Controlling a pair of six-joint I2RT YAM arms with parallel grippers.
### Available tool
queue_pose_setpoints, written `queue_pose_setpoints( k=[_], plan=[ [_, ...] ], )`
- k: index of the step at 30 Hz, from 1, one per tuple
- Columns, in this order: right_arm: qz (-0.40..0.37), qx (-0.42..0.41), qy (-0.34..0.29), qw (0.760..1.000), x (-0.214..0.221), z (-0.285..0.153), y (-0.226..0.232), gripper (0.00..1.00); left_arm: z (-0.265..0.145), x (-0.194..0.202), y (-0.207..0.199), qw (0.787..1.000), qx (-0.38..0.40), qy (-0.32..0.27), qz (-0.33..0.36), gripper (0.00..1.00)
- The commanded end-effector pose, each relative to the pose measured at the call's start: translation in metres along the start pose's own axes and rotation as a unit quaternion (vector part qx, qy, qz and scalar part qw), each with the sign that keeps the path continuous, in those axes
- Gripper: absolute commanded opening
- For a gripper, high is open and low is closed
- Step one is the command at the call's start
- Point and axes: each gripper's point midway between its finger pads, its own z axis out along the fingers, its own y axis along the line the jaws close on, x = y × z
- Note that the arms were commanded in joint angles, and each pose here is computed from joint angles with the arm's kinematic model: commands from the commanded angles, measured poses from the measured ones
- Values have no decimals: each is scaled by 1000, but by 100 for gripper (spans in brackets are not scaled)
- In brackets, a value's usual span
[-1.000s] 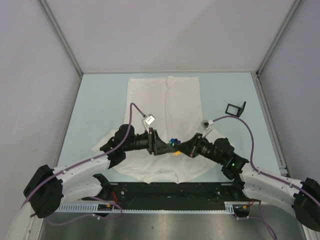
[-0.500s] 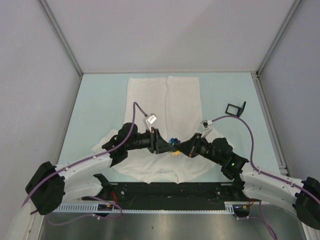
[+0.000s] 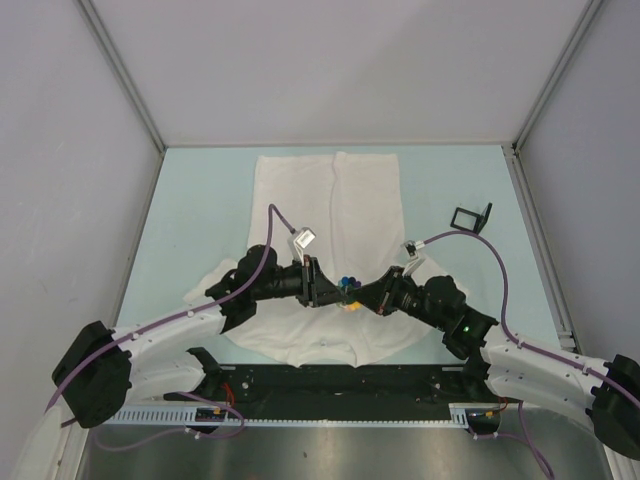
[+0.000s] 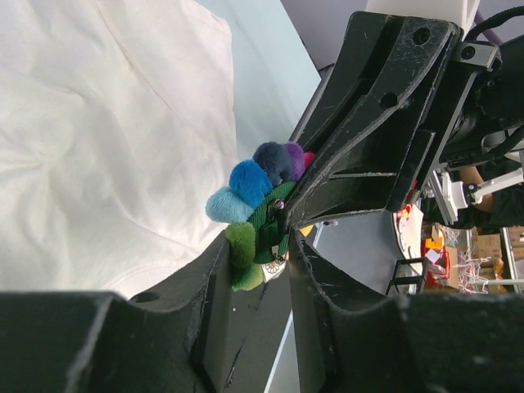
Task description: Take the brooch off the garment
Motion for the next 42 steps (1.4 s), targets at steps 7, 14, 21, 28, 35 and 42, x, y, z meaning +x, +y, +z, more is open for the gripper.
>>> queue_pose_setpoints(
  k=[7, 14, 21, 28, 35, 42],
  plan=[
    [-11, -29, -24, 999, -19, 1, 21, 0, 0, -17, -20, 999, 25, -22, 28, 33],
    [-7, -35, -24, 999, -18, 0, 21, 0, -1, -17, -24, 999, 34, -23, 25, 32],
    [-9, -51, -19, 998, -16, -1, 25, 0, -2, -15, -30, 998, 54, -24, 18, 31],
    [-15, -76, -12, 997, -13, -4, 29, 0, -4, -12, -42, 995, 97, -18, 7, 29],
    [-23, -99, 2, 995, -9, -6, 35, 0, -8, -9, -57, 990, 142, -11, 21, 29],
    [-27, -111, 13, 993, -5, -6, 38, 0, -8, -5, -64, 986, 168, 7, 22, 31]
  ],
)
